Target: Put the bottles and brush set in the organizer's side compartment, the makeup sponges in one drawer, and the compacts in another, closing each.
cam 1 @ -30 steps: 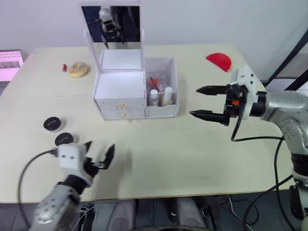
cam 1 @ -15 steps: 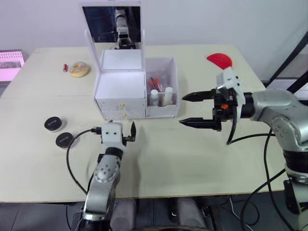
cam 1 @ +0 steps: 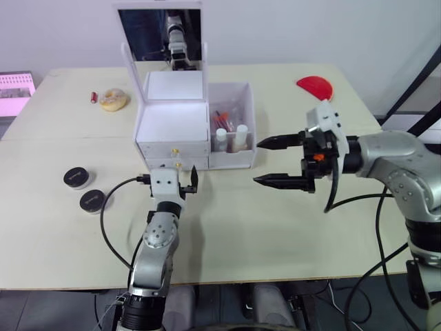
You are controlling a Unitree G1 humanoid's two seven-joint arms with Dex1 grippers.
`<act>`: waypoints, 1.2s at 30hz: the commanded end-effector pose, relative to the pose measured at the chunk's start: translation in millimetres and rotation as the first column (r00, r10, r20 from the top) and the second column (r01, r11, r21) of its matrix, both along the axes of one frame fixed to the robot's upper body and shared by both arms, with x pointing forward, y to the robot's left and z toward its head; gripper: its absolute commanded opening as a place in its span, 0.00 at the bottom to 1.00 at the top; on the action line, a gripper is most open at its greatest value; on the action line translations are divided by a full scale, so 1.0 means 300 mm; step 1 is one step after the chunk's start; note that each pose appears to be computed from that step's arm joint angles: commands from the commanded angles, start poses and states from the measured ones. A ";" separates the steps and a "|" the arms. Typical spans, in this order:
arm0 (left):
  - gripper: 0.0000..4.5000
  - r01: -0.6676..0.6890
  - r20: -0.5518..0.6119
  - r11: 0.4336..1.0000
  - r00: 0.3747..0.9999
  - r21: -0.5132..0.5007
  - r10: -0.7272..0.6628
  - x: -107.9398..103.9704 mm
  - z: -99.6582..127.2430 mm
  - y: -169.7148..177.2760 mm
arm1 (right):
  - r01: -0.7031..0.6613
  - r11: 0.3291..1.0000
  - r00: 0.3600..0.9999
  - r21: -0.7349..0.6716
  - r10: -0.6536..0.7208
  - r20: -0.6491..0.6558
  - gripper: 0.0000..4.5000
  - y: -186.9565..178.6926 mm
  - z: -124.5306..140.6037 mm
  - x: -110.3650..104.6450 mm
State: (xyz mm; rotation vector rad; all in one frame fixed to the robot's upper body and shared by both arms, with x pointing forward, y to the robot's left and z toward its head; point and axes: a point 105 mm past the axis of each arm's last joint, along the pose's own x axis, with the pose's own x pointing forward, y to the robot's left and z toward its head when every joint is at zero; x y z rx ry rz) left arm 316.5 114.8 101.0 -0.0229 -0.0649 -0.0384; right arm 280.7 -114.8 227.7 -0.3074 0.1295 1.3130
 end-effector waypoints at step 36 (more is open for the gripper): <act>0.83 0.002 -0.008 1.000 1.000 -0.012 -0.002 0.007 0.000 0.005 | 0.012 1.000 0.998 0.007 -0.012 0.061 1.00 0.011 0.032 -0.011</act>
